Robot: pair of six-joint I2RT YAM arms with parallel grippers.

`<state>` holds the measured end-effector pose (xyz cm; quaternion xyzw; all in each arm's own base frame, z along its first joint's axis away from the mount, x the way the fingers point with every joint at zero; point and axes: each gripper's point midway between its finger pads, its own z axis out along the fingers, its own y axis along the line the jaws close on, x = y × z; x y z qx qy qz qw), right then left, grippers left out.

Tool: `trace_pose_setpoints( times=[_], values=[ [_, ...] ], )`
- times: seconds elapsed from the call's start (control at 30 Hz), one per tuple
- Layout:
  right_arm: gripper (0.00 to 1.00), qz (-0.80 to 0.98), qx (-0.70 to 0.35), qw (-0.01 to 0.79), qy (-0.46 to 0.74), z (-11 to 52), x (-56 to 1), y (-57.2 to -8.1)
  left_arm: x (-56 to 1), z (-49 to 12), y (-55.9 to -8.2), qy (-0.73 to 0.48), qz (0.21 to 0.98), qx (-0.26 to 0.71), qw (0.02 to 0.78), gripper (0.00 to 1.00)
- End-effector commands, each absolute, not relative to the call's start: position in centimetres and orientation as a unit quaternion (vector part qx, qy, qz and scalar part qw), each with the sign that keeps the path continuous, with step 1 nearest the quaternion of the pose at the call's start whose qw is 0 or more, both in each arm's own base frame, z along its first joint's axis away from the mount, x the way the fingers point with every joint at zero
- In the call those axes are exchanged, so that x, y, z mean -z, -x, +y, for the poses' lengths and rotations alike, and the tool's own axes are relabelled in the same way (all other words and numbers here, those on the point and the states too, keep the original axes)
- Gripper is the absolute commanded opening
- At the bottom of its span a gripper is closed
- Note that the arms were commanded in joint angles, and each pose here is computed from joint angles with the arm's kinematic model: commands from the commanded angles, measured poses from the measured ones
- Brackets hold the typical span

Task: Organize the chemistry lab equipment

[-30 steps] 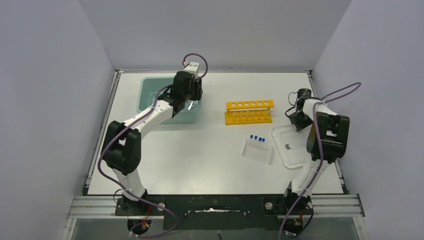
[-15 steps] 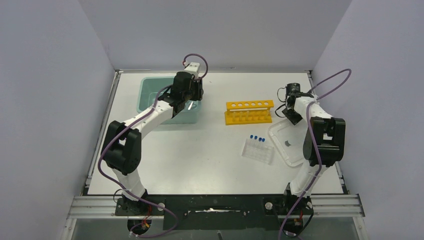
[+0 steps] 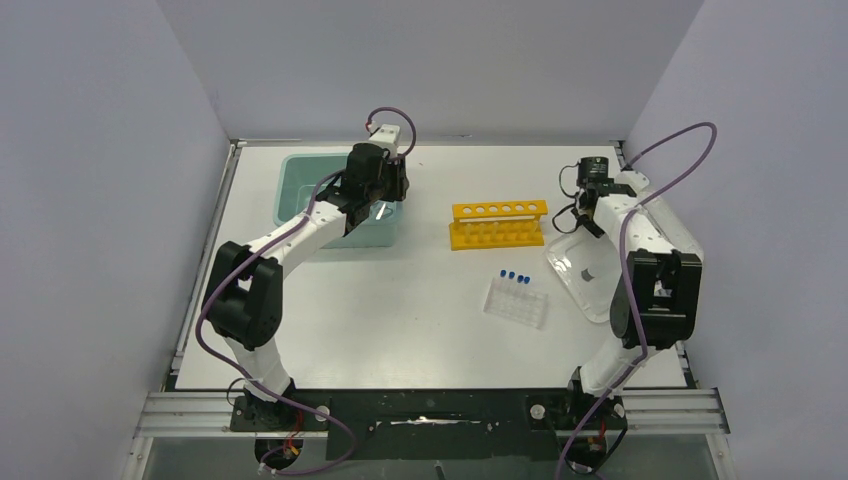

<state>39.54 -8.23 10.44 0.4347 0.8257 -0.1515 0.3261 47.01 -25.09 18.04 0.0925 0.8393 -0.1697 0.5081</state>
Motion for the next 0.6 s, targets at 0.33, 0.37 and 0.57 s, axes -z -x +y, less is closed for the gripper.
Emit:
trace_pose_setpoints(
  times=[0.33, 0.37, 0.57],
  values=[
    [0.18, 0.805, 0.101, 0.434, -0.392, -7.5, -17.3, -42.3, -22.9, -28.1, -46.5, -0.110, 0.786, 0.281, 0.539, 0.34],
    [0.18, 0.805, 0.097, 0.437, -0.390, -7.4, -17.6, -42.4, -23.5, -28.7, -46.1, -0.118, 0.779, 0.301, 0.537, 0.40],
    [0.23, 0.806, 0.100, 0.437, -0.386, -7.4, -17.4, -42.7, -25.7, -31.6, -44.1, -0.147, 0.738, 0.400, 0.524, 0.50]
  ],
)
